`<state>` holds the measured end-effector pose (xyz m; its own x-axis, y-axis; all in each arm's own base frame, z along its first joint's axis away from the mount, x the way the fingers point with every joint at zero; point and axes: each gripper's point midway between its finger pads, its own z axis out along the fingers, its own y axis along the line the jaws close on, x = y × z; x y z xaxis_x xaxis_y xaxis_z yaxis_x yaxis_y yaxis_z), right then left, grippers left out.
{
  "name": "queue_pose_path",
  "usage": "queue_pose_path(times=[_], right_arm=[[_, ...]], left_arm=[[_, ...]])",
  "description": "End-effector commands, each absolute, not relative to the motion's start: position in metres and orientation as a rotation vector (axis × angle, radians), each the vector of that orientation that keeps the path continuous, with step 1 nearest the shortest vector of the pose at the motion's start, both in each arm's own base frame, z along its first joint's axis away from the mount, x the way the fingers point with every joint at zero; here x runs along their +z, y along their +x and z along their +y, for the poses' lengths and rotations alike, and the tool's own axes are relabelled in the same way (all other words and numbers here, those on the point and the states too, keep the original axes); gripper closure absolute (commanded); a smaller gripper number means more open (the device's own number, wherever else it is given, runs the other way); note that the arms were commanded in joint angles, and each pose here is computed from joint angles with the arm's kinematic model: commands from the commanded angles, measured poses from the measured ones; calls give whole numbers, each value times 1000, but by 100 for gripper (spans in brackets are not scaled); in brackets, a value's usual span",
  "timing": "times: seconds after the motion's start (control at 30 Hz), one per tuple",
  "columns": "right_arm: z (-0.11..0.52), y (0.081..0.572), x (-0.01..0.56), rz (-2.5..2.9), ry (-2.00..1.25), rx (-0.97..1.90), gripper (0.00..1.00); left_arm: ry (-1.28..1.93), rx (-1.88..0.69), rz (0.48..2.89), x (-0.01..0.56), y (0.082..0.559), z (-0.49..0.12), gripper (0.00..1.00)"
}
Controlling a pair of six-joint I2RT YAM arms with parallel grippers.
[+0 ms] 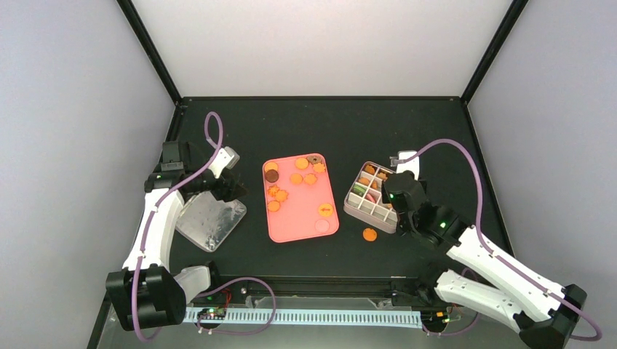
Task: Pack the cookies
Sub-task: Place the fake cookies in the empty pocket of the box.
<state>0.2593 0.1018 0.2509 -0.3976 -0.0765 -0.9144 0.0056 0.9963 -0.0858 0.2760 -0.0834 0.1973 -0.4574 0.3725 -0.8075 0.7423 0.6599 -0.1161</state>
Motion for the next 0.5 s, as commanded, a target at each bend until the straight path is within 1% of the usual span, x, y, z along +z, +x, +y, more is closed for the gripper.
queue_pose_path(times=[0.0,0.13,0.3,0.47], right_arm=[[102,263,250,1971,-49,-106,99],[110,264,250,1959,-72,-57,99],[122,263,250,1963,-130,-4,95],[127,261,245,1991,-166,15,95]], left_arm=[[880,-599,2056,202,275,-84,22],[879,-604,2054,203,275,-85,22],[877,-604,2053,204,275,-85,22],[876,-605,2053,204,275,-85,22]])
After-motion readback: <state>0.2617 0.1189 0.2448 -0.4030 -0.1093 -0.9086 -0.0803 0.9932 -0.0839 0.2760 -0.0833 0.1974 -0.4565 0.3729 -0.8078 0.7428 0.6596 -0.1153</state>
